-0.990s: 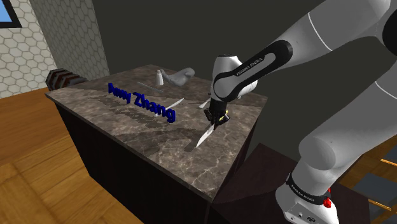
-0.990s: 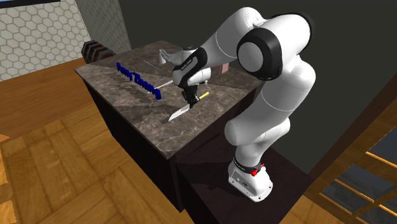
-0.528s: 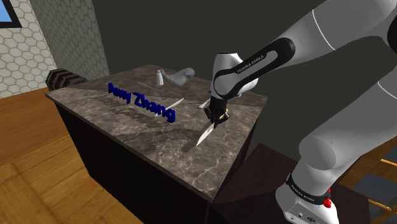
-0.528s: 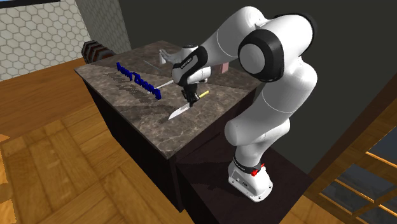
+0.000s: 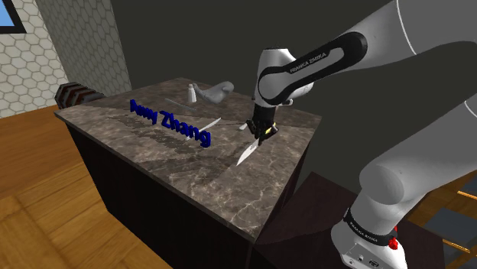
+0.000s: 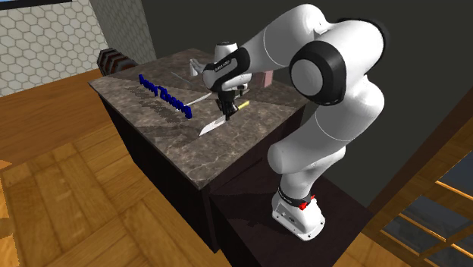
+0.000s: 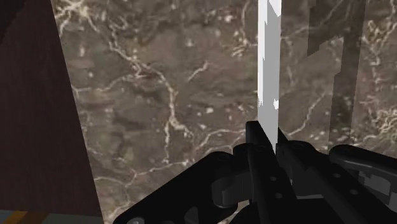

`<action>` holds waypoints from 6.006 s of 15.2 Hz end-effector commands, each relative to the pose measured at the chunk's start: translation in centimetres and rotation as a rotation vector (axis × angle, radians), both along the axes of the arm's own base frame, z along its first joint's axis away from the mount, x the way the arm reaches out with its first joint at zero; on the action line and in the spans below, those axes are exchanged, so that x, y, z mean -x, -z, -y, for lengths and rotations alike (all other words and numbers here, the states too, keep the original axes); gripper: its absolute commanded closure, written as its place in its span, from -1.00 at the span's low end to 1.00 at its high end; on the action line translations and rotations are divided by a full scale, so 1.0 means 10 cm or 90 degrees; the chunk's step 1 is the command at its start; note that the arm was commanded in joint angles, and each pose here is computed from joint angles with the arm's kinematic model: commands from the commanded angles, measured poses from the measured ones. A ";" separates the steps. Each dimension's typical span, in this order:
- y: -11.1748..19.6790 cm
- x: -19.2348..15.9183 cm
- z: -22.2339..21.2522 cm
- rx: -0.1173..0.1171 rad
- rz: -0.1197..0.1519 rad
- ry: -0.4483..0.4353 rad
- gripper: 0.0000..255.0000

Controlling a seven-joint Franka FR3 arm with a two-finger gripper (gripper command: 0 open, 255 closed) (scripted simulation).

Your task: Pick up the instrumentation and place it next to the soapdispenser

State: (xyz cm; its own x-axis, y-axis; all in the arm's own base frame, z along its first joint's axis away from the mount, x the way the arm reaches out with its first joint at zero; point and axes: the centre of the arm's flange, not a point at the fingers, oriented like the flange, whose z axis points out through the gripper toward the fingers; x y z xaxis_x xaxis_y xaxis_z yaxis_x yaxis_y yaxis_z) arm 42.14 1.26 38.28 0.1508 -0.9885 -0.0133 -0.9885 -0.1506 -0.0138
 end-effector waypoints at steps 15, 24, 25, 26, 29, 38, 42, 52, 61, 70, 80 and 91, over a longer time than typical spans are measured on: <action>-0.84 0.00 0.00 0.000 0.000 0.000 1.00; -1.32 0.00 0.00 0.000 0.000 0.000 1.00; -1.37 0.00 0.00 0.000 0.000 0.000 1.00; -1.42 0.00 0.00 0.000 0.000 0.000 1.00; -1.58 0.00 0.00 0.000 0.000 0.000 1.00; -2.06 0.00 0.00 0.000 0.000 0.000 1.00; -2.08 -0.02 0.39 0.000 0.000 0.000 1.00; -2.08 -0.11 1.71 0.000 0.000 0.000 1.00; -2.08 -0.19 2.89 0.000 0.000 0.000 1.00; -2.09 -0.26 4.08 0.000 0.000 0.000 1.00; -1.82 -0.31 4.79 0.000 0.000 0.000 1.00; -1.24 -0.31 4.79 0.000 0.000 0.000 1.00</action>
State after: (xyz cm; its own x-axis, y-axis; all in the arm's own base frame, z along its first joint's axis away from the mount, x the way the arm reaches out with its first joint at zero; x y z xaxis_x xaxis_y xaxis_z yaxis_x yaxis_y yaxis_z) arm 45.31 -46.59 51.18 0.1514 -0.9884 -0.0139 -0.9884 -0.1513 -0.0133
